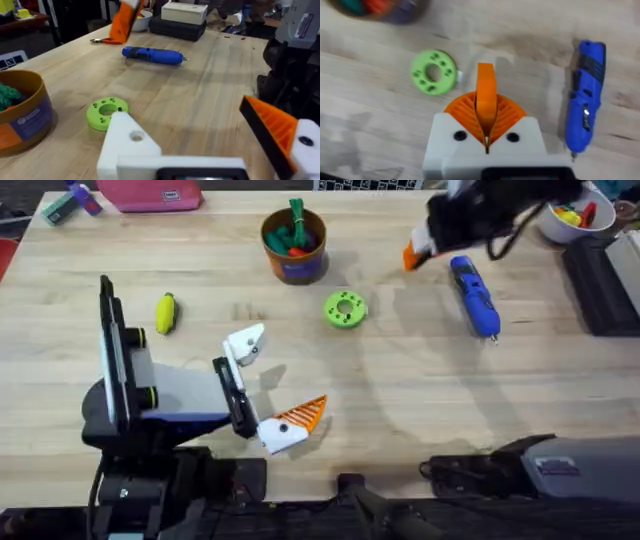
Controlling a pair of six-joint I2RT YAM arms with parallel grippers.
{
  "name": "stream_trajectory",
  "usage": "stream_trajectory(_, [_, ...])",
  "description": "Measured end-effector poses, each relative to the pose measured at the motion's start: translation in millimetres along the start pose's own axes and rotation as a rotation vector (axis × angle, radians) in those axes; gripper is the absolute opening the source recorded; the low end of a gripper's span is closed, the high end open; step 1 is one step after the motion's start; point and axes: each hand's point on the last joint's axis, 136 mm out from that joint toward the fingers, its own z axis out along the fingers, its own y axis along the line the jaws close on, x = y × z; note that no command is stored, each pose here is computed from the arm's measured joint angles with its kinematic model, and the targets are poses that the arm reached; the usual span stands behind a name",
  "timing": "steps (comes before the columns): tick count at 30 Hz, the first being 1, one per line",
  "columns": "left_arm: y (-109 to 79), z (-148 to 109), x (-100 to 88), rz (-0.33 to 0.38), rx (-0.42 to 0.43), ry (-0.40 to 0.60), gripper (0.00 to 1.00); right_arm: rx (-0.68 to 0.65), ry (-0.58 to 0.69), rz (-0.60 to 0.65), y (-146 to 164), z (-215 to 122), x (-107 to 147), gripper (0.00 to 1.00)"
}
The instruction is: Pick up the gripper from the table and insert it into the empty holder that is missing its gripper. Then pick up a screw, insert it into the mounting hole, and use the screwdriver to tighten it. Finally, clean up the table by picking up the vegetable and placing it into the bucket.
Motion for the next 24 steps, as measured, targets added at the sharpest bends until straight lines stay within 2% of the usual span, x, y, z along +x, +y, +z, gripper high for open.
stream_trajectory(5, [0.0,0.0,0.0,0.000,0.000,0.000,0.970,-0.147,-0.226,0.046,29.2,-60.0,-16.2,0.010])
stream_trajectory(9, [-0.1,0.0,0.0,0.000,0.000,0.000,0.971,-0.298,-0.353,0.102,48.0,-87.3,-6.3,0.010])
stream_trajectory(18, [0.0,0.0,0.0,0.000,0.000,0.000,0.971,-0.724,-0.523,0.222,93.5,-104.6,23.3,0.009])
stream_trajectory(24, [0.0,0.0,0.0,0.000,0.000,0.000,0.970,-0.958,-0.478,0.302,114.8,-86.7,43.1,0.009])
